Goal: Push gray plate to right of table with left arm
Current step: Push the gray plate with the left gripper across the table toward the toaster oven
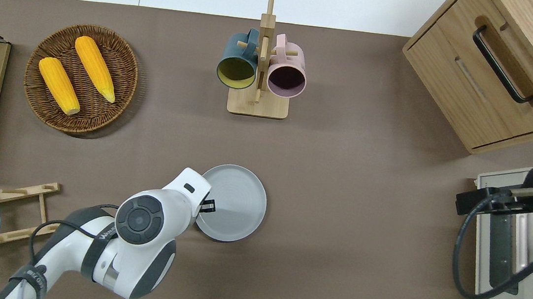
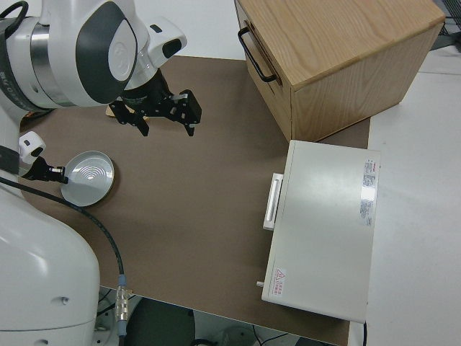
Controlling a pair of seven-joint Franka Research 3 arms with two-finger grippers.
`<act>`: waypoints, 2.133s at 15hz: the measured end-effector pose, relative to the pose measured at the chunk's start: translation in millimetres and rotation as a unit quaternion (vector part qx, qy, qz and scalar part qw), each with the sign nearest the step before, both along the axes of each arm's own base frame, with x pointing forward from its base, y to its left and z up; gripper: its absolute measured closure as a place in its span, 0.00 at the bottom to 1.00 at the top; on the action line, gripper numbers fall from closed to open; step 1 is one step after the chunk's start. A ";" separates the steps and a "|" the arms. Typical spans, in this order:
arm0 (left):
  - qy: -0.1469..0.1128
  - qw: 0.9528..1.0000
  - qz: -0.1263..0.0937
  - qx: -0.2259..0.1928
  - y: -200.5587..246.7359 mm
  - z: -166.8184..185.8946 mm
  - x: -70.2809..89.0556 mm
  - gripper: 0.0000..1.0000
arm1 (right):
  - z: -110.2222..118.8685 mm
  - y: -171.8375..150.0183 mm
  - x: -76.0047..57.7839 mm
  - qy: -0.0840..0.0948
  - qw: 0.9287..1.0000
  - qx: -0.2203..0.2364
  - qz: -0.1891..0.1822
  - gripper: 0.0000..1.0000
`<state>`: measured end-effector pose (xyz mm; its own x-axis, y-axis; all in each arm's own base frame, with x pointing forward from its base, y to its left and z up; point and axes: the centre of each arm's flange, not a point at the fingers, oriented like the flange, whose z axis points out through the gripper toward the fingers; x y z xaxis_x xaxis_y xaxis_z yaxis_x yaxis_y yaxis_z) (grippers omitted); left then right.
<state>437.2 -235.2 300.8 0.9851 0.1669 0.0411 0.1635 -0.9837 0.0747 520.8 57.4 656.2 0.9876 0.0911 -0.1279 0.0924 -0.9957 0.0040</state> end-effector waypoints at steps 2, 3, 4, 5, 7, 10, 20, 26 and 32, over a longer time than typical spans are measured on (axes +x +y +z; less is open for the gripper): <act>0.000 1.000 0.007 -0.004 -24.5 -0.2 -2.5 0.98 | 0.0 0.0 0.0 0.000 1.000 0.000 0.000 0.01; 0.000 1.000 0.010 -0.006 -37.4 -0.7 -3.7 0.98 | 0.0 0.0 0.0 0.000 1.000 0.000 0.000 0.01; 0.000 1.000 0.014 -0.007 -47.6 -0.8 -4.4 0.98 | 0.0 0.0 0.0 0.000 1.000 0.000 0.000 0.01; 0.000 1.000 0.018 -0.009 -58.2 -0.8 -5.0 0.98 | 0.0 0.0 0.0 0.000 1.000 0.000 0.000 0.01; 0.000 1.000 0.023 -0.014 -79.3 -0.8 -7.0 0.98 | 0.0 0.0 0.0 0.000 1.000 0.000 0.000 0.01; 0.000 0.999 0.032 -0.020 -114.5 -1.1 -12.2 0.98 | 0.0 0.0 0.0 0.000 1.000 0.000 0.000 0.01; 0.023 0.999 0.042 -0.010 -232.1 2.3 -34.9 0.98 | 0.0 0.0 0.0 0.000 1.000 0.000 0.000 0.01; 0.016 1.000 0.013 -0.010 -273.7 7.2 -55.4 0.98 | 0.0 0.0 0.0 0.000 1.000 0.000 0.000 0.01; 0.016 1.000 -0.006 -0.014 -293.0 6.5 -65.5 0.98 | 0.0 0.0 0.0 0.000 1.000 0.000 0.000 0.01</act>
<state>371.7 -528.2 307.3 0.9878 0.1558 0.0044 0.1547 -0.9832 0.0968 520.8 57.4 656.2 0.9876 0.0911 -0.1279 0.0924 -0.9957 0.0040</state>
